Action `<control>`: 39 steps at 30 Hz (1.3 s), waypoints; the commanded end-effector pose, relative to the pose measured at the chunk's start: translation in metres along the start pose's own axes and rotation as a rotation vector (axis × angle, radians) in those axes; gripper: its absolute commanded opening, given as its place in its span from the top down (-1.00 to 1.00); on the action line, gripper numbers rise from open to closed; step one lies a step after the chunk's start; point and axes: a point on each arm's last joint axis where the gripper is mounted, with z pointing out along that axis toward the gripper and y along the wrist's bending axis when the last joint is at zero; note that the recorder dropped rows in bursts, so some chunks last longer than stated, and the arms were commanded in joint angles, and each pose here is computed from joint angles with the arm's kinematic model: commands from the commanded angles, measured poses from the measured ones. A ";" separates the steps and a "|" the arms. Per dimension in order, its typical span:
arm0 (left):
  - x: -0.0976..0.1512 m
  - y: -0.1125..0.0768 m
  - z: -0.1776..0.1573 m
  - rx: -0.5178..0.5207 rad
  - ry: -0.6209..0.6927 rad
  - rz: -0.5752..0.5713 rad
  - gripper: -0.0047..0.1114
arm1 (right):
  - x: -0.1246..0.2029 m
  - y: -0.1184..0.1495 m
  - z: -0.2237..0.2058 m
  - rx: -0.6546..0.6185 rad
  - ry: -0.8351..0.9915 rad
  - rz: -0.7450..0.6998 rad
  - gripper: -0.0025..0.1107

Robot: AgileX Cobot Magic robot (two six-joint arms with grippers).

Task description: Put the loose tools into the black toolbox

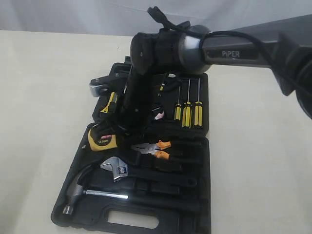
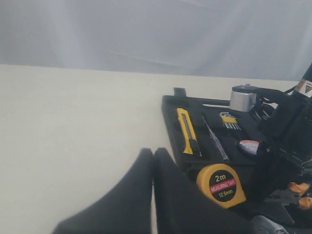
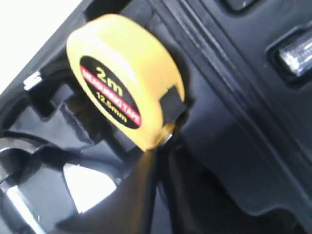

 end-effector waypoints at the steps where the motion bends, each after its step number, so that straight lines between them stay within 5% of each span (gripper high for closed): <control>1: -0.001 -0.001 0.000 0.006 0.003 -0.007 0.92 | -0.001 -0.001 0.001 0.012 -0.022 -0.024 0.35; 4: -0.001 -0.001 0.000 0.006 0.003 -0.007 0.92 | -0.001 0.000 0.001 0.012 -0.019 -0.024 0.03; 7: -0.001 -0.001 0.000 0.006 0.003 -0.007 0.92 | -0.004 0.001 0.001 -0.003 -0.049 -0.008 -0.08; 18: -0.001 -0.001 0.000 0.006 0.003 -0.007 0.92 | -0.011 0.022 -0.002 -0.243 -0.132 0.022 0.42; 29: -0.001 -0.001 0.000 0.006 0.003 -0.007 0.92 | -0.017 0.020 -0.007 -0.216 -0.162 0.028 0.42; 39: -0.001 -0.001 0.000 0.006 0.003 -0.007 0.92 | -0.029 0.011 -0.022 -0.054 -0.180 0.063 0.42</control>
